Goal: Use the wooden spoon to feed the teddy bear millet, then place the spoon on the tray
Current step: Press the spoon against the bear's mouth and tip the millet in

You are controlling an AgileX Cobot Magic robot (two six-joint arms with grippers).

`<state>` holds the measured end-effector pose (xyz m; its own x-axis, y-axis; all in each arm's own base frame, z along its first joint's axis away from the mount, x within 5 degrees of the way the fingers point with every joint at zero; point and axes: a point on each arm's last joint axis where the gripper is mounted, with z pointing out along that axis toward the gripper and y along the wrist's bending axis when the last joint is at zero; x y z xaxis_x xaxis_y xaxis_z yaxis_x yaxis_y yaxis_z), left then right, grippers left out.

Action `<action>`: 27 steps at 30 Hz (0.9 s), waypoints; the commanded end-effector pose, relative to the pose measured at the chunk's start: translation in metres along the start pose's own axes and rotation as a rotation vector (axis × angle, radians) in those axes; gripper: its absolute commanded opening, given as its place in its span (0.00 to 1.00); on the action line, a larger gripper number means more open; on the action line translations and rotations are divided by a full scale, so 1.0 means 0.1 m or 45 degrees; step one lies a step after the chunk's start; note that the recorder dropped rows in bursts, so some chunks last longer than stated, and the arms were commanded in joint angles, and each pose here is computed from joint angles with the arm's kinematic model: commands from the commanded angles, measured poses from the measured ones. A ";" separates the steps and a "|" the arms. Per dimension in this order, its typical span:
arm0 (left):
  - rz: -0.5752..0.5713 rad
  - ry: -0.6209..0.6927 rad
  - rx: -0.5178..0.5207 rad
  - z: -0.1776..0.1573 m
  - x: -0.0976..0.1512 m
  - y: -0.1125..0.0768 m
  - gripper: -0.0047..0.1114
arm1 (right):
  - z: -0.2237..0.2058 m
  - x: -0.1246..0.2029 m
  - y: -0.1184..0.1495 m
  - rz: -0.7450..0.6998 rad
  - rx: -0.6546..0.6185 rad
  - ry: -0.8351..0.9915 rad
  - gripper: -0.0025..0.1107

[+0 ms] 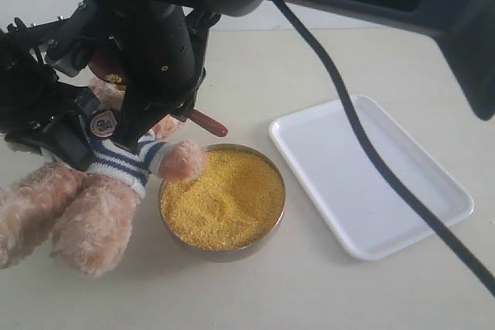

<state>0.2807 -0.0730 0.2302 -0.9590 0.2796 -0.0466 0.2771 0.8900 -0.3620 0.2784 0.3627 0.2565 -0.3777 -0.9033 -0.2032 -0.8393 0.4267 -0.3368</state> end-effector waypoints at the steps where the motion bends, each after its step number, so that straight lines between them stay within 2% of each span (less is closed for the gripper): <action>1: 0.003 -0.012 0.025 -0.03 0.01 -0.02 0.07 | -0.01 -0.01 -0.01 0.004 0.017 -0.005 0.02; 27: 0.014 -0.012 0.025 -0.03 0.01 -0.02 0.07 | -0.02 0.00 -0.08 -0.031 0.107 0.003 0.02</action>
<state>0.2807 -0.0733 0.2303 -0.9564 0.2875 -0.0510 0.2859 0.8863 -0.3645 0.2834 0.3596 0.2587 -0.3606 -0.9134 -0.1889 -0.8193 0.4069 -0.4038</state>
